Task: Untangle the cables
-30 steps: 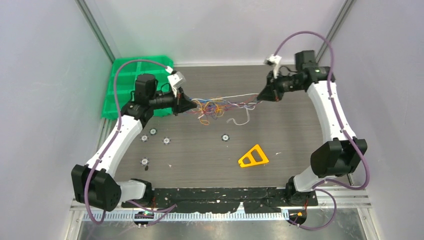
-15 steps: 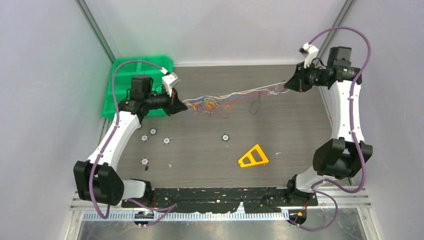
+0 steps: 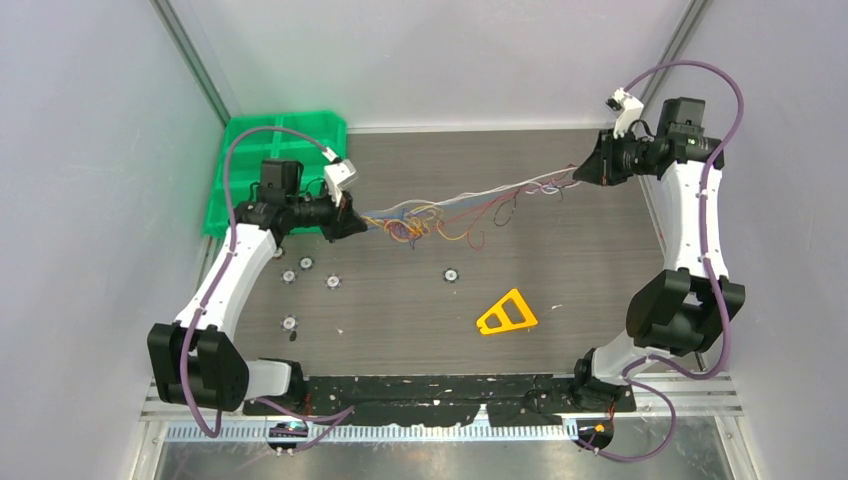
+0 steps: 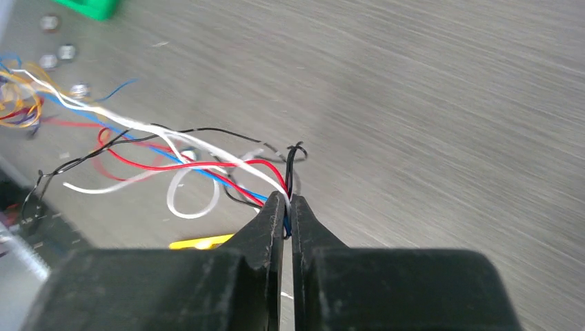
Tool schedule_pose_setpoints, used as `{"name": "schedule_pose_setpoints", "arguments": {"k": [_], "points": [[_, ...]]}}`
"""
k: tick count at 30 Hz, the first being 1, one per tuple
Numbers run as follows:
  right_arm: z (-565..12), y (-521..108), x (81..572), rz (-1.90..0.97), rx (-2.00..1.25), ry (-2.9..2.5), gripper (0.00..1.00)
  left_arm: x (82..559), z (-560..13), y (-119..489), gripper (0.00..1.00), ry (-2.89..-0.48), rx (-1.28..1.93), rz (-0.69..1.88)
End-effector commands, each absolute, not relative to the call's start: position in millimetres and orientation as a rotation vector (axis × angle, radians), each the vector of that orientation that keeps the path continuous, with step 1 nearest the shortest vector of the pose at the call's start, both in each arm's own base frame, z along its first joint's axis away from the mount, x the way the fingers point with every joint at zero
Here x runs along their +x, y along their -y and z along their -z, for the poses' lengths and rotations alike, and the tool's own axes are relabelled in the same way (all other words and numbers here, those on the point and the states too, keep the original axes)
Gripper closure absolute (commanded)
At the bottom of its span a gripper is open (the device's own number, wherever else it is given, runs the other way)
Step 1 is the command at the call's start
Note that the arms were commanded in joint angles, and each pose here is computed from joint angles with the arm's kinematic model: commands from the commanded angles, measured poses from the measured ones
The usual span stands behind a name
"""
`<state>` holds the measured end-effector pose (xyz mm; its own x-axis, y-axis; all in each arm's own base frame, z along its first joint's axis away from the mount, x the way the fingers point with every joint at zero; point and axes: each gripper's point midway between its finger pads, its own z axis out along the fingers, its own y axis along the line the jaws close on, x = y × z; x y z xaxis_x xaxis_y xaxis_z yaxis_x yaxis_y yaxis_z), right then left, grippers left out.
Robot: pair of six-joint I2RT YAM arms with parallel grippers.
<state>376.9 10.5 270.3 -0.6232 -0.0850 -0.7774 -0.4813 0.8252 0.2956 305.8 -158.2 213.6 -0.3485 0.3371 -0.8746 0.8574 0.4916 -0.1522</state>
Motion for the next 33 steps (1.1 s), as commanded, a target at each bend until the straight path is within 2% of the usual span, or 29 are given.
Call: {"name": "schedule_pose_setpoints", "arguments": {"k": [1, 3, 6, 9, 13, 16, 17, 23, 29, 33], "points": [[-283, 79, 420, -0.163, -0.319, -2.124, 0.95, 295, -180, 108, 0.85, -2.081, 0.972, 0.587], [-272, 60, 418, -0.246, -0.355, -2.150, 0.95, 294, -177, 115, 0.77, -2.070, 0.968, 0.627], [-241, 8, 409, -0.426, -0.481, -2.210, 0.95, 296, -169, 133, 0.73, -2.066, 1.008, 0.648], [-205, -32, 395, -0.502, -0.581, -2.274, 0.95, 300, -162, 149, 0.63, -2.066, 1.062, 0.642], [-170, -55, 385, -0.563, -0.613, -2.333, 0.94, 309, -169, 177, 0.40, -2.036, 1.077, 0.653], [-175, -59, 383, -0.585, -0.618, -2.326, 0.95, 314, -179, 210, 0.10, -1.980, 1.081, 0.684], [-179, -60, 383, -0.588, -0.619, -2.317, 0.94, 317, -183, 224, 0.07, -1.957, 1.083, 0.687], [-196, -54, 384, -0.527, -0.597, -2.298, 0.95, 353, -208, 328, 0.02, -1.950, 0.903, 0.907], [-190, -48, 382, -0.495, -0.596, -2.342, 0.94, 387, -180, 409, 0.01, -2.045, 0.665, 1.097], [-192, -44, 386, -0.482, -0.573, -2.349, 0.95, 397, -149, 445, 0.01, -2.089, 0.627, 1.131]]}}
